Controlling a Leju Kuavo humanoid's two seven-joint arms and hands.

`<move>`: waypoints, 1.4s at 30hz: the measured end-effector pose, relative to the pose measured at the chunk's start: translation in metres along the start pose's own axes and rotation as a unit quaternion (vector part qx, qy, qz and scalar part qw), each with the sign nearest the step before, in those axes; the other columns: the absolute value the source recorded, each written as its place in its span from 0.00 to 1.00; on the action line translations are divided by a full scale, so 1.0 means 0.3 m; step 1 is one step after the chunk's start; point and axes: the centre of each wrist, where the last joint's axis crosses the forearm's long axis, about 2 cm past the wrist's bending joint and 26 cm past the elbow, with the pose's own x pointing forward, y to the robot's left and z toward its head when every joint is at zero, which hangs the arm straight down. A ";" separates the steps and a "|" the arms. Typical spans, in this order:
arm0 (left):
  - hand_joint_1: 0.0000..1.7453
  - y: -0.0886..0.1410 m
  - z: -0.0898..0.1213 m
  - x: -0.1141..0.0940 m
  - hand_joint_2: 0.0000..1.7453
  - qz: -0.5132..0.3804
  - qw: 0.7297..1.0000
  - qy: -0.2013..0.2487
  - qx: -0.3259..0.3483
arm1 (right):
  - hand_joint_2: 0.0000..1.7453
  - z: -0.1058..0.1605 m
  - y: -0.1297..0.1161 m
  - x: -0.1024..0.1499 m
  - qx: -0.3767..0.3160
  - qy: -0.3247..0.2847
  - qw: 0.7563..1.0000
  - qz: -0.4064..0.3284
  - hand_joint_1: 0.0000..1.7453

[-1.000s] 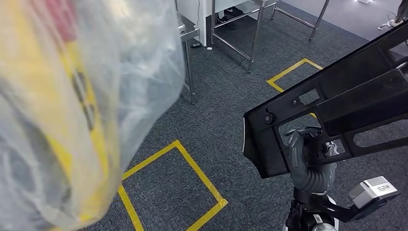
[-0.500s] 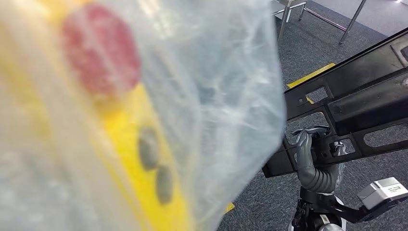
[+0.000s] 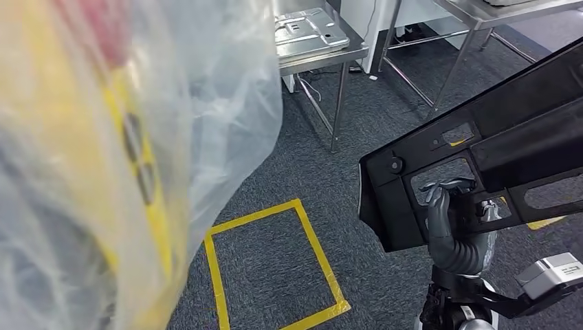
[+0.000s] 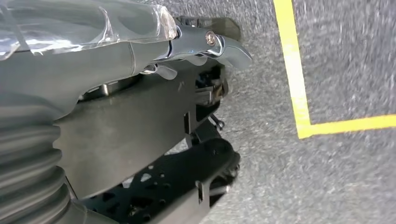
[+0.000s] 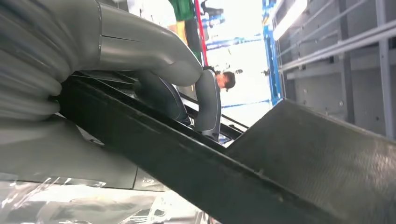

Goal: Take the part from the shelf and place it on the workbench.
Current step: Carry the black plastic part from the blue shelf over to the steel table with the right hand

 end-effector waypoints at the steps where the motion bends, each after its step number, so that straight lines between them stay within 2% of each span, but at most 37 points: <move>1: 0.00 0.000 0.000 -0.001 1.00 0.001 1.000 0.000 0.000 | 1.00 -0.001 0.000 0.000 0.001 -0.001 1.000 0.000 1.00; 15: 0.00 -0.003 -0.007 0.023 1.00 -0.009 1.000 -0.011 -0.005 | 1.00 -0.022 0.011 0.002 0.006 -0.022 1.000 -0.020 1.00; 32: 0.00 0.002 0.007 -0.021 1.00 -0.006 1.000 0.003 -0.007 | 1.00 -0.033 0.016 -0.002 0.014 -0.020 0.999 -0.025 1.00; 42: 0.00 -0.002 0.002 -0.008 1.00 -0.006 1.000 -0.001 -0.010 | 1.00 -0.036 0.018 -0.001 0.015 -0.023 0.999 -0.023 1.00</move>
